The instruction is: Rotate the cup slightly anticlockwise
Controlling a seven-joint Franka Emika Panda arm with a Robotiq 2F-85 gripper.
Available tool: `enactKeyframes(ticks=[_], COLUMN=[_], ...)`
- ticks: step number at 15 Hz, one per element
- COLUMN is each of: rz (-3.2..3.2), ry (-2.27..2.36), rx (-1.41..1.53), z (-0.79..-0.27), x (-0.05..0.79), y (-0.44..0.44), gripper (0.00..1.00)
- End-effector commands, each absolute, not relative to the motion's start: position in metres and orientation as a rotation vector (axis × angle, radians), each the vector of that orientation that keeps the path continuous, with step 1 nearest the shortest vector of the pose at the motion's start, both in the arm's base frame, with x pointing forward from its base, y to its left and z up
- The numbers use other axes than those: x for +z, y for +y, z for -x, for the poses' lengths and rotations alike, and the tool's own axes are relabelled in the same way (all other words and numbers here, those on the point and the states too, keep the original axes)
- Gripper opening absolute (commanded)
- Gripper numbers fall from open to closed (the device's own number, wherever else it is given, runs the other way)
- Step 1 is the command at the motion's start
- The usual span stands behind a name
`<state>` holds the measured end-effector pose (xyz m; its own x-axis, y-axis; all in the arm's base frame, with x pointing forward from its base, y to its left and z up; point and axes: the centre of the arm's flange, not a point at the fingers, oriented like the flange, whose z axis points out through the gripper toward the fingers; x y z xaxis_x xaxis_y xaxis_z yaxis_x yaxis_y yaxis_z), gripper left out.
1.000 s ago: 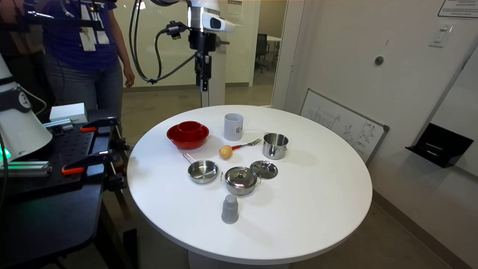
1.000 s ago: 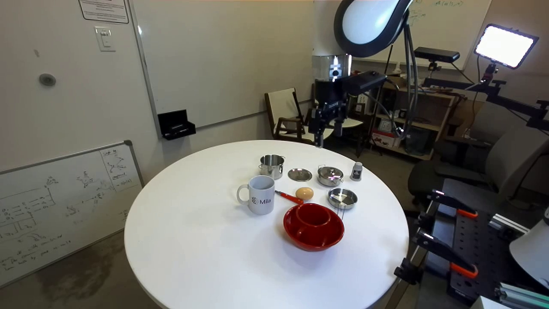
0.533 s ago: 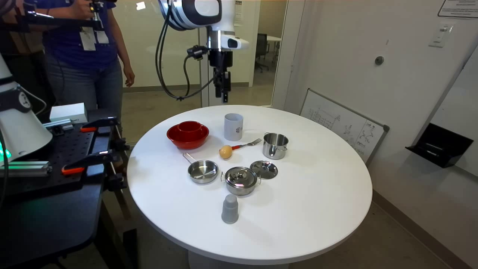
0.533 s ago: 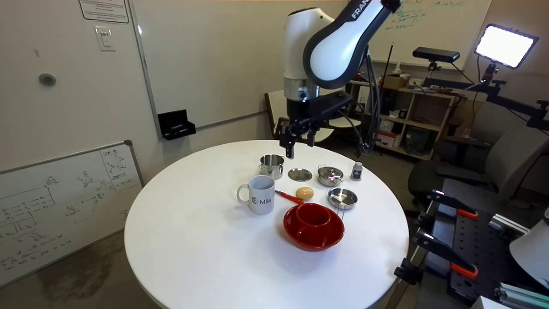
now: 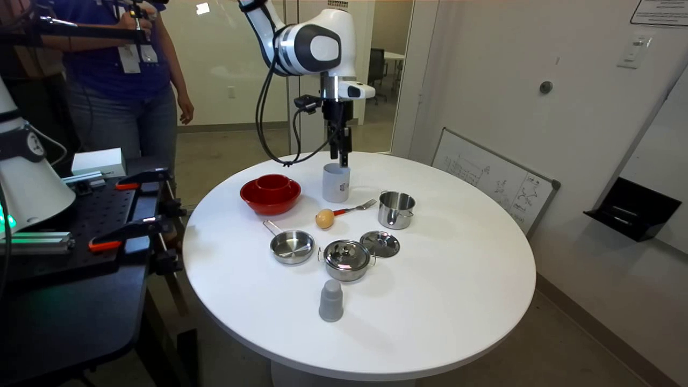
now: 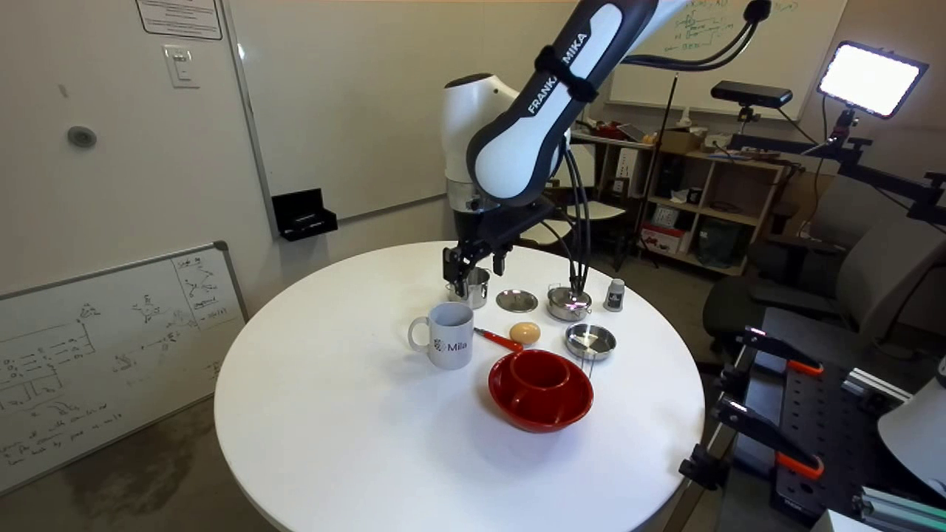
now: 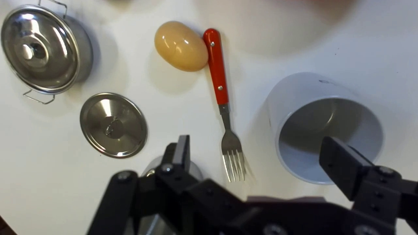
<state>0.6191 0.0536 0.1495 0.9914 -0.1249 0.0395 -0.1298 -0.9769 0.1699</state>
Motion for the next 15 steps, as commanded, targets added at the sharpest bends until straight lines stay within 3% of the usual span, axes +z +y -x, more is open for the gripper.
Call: enactKeyframes(ticks=[1, 11, 13, 14, 15], rz=[-2.963, -3.025, -3.024, -3.022, -3.023], ry=[-0.263, -0.383, -0.394, -0.400, -0.406], rx=[0.060, 0.016, 0.006, -0.002, -0.006], z=[-0.652, -0.673, -0.672, -0.670, -0.669], x=[0.123, 0.092, 0.088, 0.086, 0.085], y=[0.050, 0.050, 0.050, 0.050, 0.050], gripper=[1.00, 1.00, 0.89, 0.70, 0.69])
